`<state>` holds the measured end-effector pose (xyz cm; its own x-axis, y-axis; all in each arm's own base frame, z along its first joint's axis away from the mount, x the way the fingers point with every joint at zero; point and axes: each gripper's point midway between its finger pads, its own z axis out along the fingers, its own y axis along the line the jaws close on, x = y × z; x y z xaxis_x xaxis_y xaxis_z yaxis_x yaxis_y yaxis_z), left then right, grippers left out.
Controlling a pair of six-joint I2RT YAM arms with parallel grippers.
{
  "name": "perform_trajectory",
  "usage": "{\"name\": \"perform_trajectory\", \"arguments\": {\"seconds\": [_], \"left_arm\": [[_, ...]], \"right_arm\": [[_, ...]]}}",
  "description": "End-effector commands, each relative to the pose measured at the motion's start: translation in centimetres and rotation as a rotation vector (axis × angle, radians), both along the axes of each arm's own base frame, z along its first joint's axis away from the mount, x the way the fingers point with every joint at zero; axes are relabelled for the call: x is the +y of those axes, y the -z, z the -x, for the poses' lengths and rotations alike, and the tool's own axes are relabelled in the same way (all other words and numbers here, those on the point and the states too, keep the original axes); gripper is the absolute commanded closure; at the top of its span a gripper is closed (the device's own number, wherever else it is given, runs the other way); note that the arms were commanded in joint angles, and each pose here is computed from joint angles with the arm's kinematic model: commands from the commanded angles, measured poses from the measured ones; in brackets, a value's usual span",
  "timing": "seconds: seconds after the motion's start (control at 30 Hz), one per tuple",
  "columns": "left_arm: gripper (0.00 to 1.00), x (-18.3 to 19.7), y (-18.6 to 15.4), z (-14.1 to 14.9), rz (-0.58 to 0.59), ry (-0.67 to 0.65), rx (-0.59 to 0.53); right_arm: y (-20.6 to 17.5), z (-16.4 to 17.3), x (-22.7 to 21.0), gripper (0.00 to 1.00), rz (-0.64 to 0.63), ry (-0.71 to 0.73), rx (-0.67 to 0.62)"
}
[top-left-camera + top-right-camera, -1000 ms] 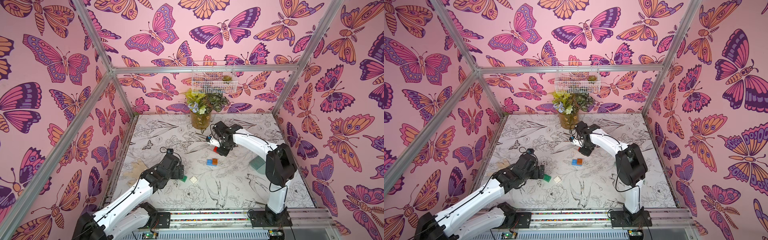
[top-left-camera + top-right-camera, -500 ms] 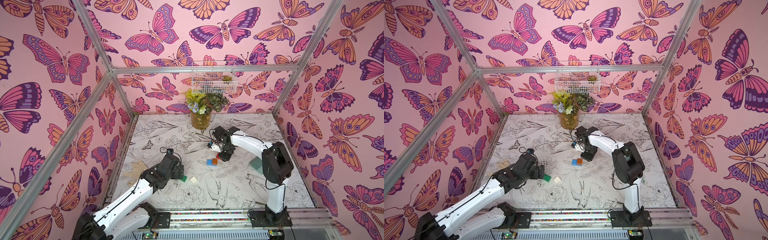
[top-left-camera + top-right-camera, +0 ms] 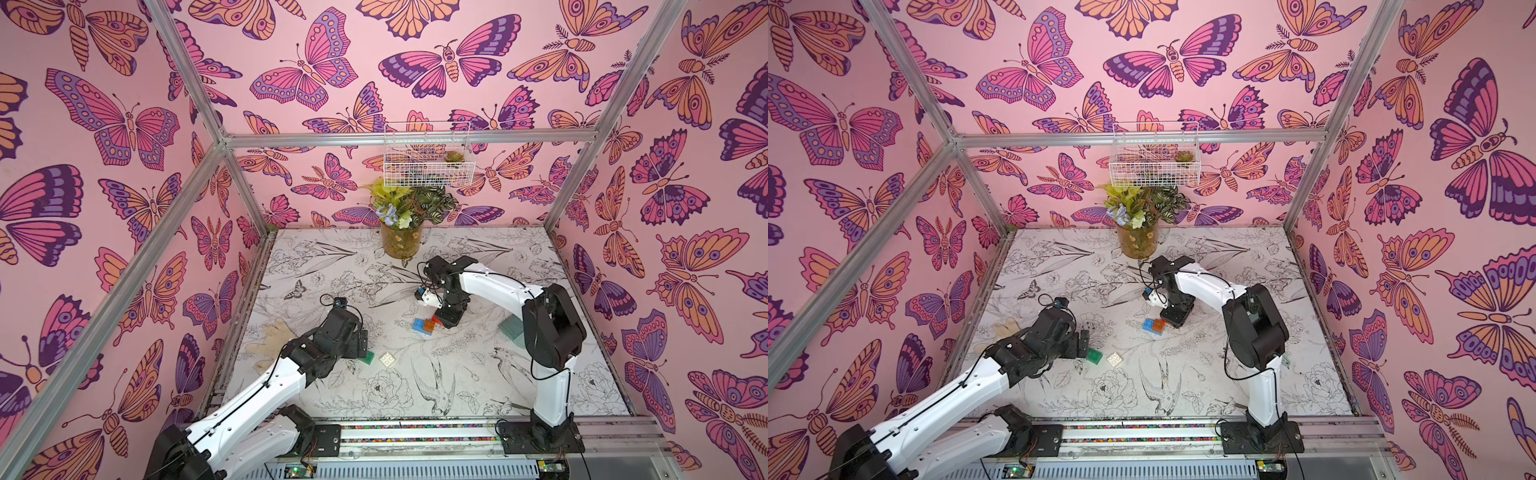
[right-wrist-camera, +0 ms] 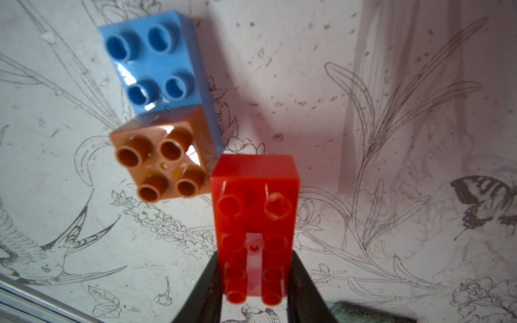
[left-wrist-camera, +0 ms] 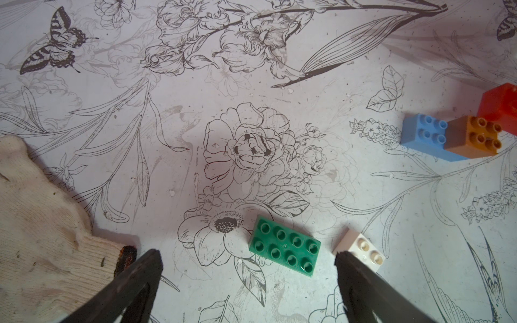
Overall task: Assemble the number 5 with lego
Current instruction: Assemble the lego brick with the lego brick.
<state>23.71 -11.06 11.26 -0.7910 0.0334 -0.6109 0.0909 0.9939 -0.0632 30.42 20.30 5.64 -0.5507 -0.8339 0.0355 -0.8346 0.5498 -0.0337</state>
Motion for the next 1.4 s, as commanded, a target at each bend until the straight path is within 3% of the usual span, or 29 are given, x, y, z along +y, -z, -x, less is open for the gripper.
{"name": "perform_trajectory", "arguments": {"seconds": [0.0,0.17,0.43,0.87,1.37], "left_arm": [[0.00,0.2,0.1,0.0,-0.005,-0.005,0.000],[0.00,0.3,-0.2,0.0,-0.001,-0.006,-0.009],[0.00,-0.3,-0.1,-0.1,0.012,0.018,0.006],[0.00,-5.3,-0.2,0.9,0.101,0.253,0.024],[0.00,-5.7,0.2,1.1,0.084,0.270,0.030]], "right_arm": [[-1.6,-0.2,0.2,1.00,-0.016,0.055,-0.037],[-3.4,0.3,1.9,1.00,-0.081,-0.018,-0.080],[-2.8,1.2,4.2,1.00,-0.102,-0.093,-0.068],[-1.6,0.7,6.3,1.00,-0.133,-0.091,-0.074],[-0.3,0.7,6.4,1.00,-0.108,-0.085,-0.039]]}}
